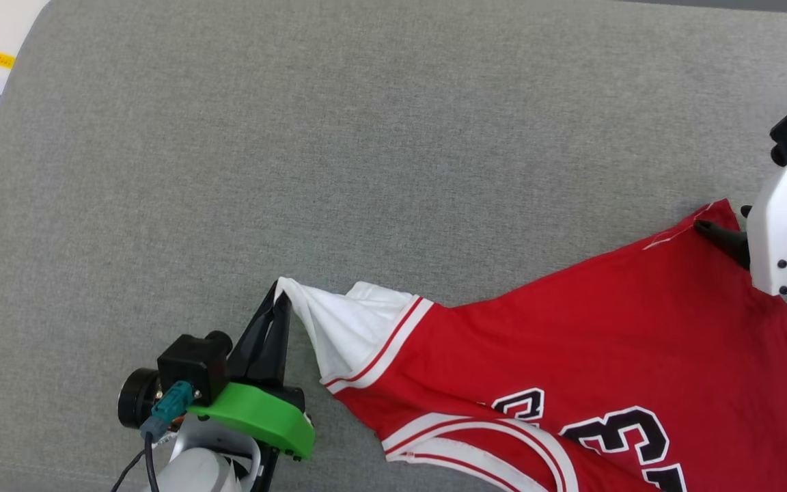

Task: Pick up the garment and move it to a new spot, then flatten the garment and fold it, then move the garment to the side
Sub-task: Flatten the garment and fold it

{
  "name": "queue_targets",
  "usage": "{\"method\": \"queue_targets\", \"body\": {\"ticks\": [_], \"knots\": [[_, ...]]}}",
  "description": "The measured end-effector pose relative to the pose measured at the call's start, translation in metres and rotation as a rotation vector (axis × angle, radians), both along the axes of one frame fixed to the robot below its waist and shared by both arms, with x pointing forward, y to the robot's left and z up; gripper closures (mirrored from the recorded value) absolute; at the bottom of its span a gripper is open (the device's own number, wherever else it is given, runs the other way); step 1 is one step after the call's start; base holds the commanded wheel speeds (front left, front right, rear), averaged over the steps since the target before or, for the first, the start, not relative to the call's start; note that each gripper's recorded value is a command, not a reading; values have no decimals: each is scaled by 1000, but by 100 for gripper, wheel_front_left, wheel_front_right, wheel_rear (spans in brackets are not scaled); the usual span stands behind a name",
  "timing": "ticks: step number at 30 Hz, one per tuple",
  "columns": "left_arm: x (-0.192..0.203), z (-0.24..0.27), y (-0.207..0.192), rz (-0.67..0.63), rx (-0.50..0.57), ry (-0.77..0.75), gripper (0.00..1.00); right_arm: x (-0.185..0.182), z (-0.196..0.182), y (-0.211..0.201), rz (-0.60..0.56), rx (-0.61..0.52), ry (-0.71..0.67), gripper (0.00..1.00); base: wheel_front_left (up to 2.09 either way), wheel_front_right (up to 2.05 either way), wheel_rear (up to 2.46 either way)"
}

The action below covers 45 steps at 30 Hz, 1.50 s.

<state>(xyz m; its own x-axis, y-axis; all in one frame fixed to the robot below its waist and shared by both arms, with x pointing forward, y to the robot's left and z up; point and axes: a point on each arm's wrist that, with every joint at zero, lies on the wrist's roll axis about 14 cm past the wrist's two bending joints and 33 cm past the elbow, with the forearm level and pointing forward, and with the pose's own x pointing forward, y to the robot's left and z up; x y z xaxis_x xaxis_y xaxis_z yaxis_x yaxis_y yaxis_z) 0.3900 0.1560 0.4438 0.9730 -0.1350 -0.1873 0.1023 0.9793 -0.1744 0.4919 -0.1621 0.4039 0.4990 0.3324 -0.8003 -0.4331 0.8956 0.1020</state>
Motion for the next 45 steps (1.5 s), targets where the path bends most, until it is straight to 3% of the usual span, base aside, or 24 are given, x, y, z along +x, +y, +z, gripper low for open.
{"method": "queue_targets", "body": {"ticks": [9,10,11,13,17,24,29,36,45], "knots": [[-1,-15,10,33,7,40,100,-8,-50,7,61,-59,124,0,0,0,0],[-2,-16,11,34,9,42,100,-8,-49,7,63,-53,128,64,0,0,0],[-2,-16,12,36,10,42,100,-8,-47,7,63,-46,124,100,0,0,0],[-2,-15,13,38,13,38,100,-7,-43,7,60,-34,102,100,0,0,0],[0,1,14,35,18,-13,100,3,-10,16,42,58,-71,100,0,0,0],[5,45,24,26,58,-146,100,25,79,9,-15,187,-401,100,0,0,0],[26,106,29,-4,121,-328,100,22,142,5,-30,254,-597,100,0,0,0],[50,209,6,-114,180,-579,100,6,208,-4,-33,302,-775,100,0,0,0],[91,283,-23,-211,232,-735,100,14,252,-20,-56,269,-889,100,0,0,0]]}}
